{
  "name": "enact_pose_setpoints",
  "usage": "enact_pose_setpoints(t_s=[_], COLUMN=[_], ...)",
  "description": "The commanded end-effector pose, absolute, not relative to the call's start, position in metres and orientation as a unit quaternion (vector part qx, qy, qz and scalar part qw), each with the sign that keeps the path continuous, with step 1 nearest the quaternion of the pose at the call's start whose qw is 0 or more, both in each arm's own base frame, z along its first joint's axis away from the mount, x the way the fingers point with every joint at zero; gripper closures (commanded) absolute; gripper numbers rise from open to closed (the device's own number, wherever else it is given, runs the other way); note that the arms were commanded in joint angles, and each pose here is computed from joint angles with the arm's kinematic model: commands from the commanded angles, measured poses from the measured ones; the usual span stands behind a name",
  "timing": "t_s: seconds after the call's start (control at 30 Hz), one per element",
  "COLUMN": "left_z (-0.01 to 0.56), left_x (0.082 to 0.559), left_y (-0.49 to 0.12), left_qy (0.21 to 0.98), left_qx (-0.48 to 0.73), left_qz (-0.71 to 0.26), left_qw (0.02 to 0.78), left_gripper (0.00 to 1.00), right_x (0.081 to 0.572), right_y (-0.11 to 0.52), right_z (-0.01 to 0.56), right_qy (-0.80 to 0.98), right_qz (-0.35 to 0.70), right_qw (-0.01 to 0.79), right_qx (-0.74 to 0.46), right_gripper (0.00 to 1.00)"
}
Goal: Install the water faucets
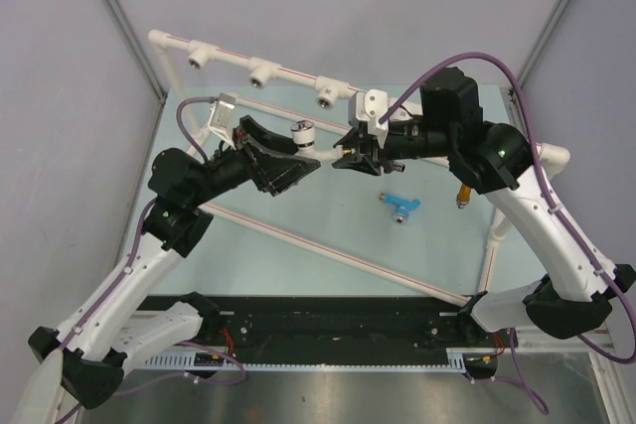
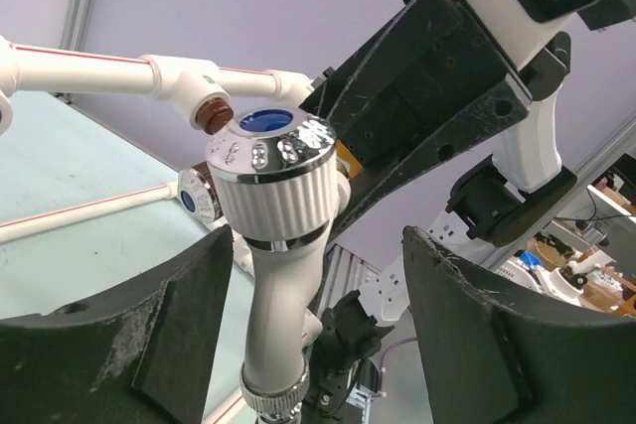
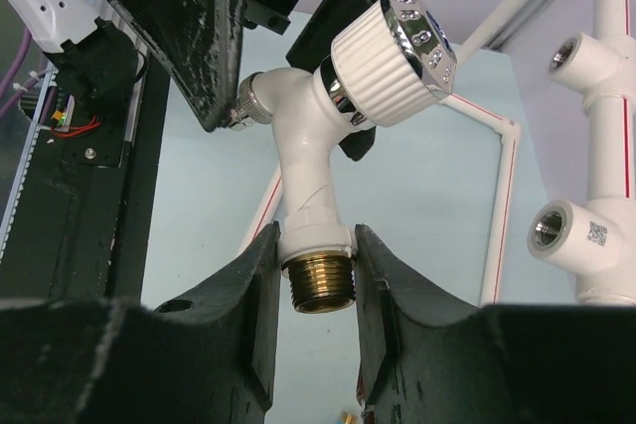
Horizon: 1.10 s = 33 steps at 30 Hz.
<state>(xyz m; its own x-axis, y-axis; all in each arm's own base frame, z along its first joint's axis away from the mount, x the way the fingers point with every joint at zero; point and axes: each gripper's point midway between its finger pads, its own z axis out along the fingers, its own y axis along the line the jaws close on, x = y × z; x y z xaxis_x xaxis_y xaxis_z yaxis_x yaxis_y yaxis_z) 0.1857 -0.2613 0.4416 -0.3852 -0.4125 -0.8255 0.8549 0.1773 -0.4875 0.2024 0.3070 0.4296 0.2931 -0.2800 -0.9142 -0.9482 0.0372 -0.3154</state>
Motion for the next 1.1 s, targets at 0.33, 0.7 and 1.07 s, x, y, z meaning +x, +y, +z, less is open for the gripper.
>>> enact_pose_setpoints(t_s=[0.33, 0.7, 1.07], left_z=[0.448, 0.437, 0.397], left_x=[0.179, 0.212, 0.255], left_y=[-0.267, -0.244, -0.205], left_qy=[0.543, 0.58, 0.599], left_qx=[0.203, 0.103, -0.129], left_qz=[-0.641, -0.58, -0.557], left_qw=[0.504, 0.564, 0.56], left_gripper=[0.76, 1.0, 1.0], right_x=[0.199, 0.251, 0.339], right_y=[0.303, 0.28, 0.225], right_z=[0.452, 0.452, 0.449], right_qy=[0.475, 0.579, 0.693], right_qz=[0.33, 0.258, 0.156], right_qw=[0.548, 0.57, 0.576], right_qx=[-0.604, -0.522, -0.405], right_gripper=[1.0, 0.39, 0.21])
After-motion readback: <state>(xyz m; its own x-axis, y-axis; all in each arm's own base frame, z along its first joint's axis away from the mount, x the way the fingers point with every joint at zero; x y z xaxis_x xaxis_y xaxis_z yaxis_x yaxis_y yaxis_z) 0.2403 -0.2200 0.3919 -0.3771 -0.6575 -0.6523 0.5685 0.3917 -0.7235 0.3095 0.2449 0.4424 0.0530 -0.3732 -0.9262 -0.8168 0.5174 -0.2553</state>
